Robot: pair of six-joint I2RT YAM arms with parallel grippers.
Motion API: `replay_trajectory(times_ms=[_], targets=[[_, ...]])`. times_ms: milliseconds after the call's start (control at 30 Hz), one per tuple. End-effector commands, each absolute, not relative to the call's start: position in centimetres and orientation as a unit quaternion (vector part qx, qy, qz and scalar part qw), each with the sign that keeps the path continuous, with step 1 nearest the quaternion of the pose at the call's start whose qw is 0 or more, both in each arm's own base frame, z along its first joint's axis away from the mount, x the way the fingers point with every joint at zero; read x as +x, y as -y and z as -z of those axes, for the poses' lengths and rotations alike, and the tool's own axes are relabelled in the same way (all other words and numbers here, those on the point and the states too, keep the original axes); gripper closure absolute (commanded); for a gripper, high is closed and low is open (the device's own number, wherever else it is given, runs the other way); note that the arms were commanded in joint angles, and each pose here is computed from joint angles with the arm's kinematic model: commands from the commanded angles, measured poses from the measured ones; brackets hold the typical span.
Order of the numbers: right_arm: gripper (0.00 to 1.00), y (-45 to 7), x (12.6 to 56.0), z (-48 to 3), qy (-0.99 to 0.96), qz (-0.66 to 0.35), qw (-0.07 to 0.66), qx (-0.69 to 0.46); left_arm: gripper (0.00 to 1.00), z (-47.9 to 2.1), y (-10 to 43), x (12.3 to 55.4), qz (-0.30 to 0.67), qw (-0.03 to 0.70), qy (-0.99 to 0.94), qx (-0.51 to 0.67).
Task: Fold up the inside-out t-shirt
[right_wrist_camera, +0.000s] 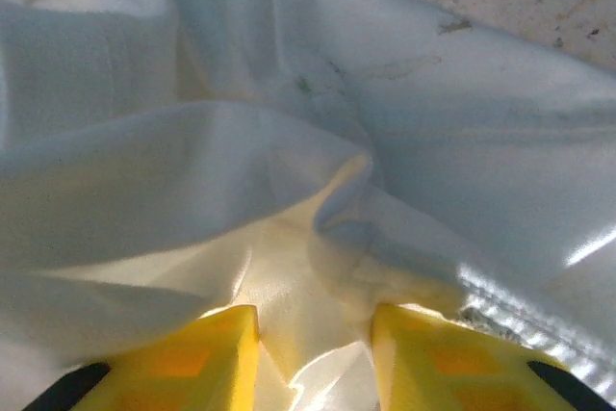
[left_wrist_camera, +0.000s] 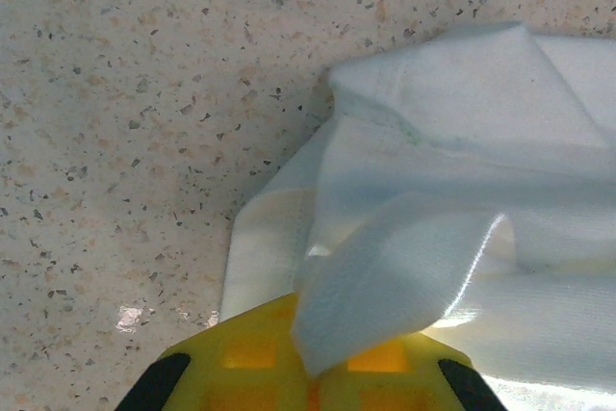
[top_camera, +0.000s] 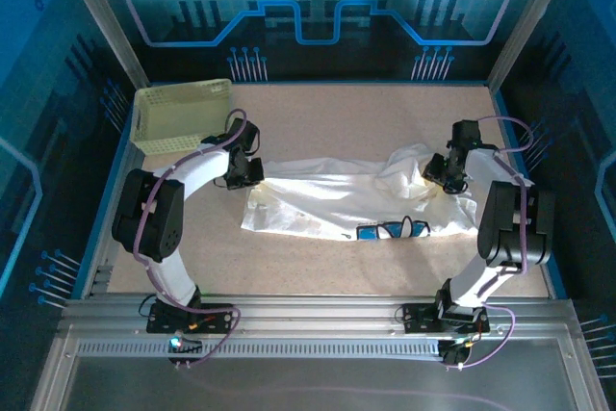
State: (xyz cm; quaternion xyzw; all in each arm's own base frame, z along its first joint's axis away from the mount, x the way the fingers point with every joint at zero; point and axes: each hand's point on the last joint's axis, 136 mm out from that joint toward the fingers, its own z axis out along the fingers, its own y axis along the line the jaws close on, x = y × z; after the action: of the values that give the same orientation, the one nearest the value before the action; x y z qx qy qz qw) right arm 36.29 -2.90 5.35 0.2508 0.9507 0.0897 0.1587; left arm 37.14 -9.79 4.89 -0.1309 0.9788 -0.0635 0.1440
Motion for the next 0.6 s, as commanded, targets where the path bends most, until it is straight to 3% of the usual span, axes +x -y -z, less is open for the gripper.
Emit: replay_trajectory(times_ms=[0,200,467,567], targets=[[0.74,3.2,37.5,-5.9,-0.947,-0.097,0.171,0.253,0.93,-4.3,9.3,36.8,0.061,0.136,-0.979,-0.142],[0.90,4.1,36.6,-8.0,-0.945,-0.072,0.185,0.258,0.93,-4.6,9.2,36.8,0.060,0.139,-0.978,-0.141],[0.95,4.9,35.0,-12.1,-0.941,-0.042,0.216,0.256,0.93,-5.8,9.6,37.2,0.080,0.160,-0.974,-0.138],[0.92,4.7,34.9,-12.1,-0.942,-0.048,0.212,0.256,0.93,-6.1,9.8,37.3,0.084,0.163,-0.974,-0.136]])
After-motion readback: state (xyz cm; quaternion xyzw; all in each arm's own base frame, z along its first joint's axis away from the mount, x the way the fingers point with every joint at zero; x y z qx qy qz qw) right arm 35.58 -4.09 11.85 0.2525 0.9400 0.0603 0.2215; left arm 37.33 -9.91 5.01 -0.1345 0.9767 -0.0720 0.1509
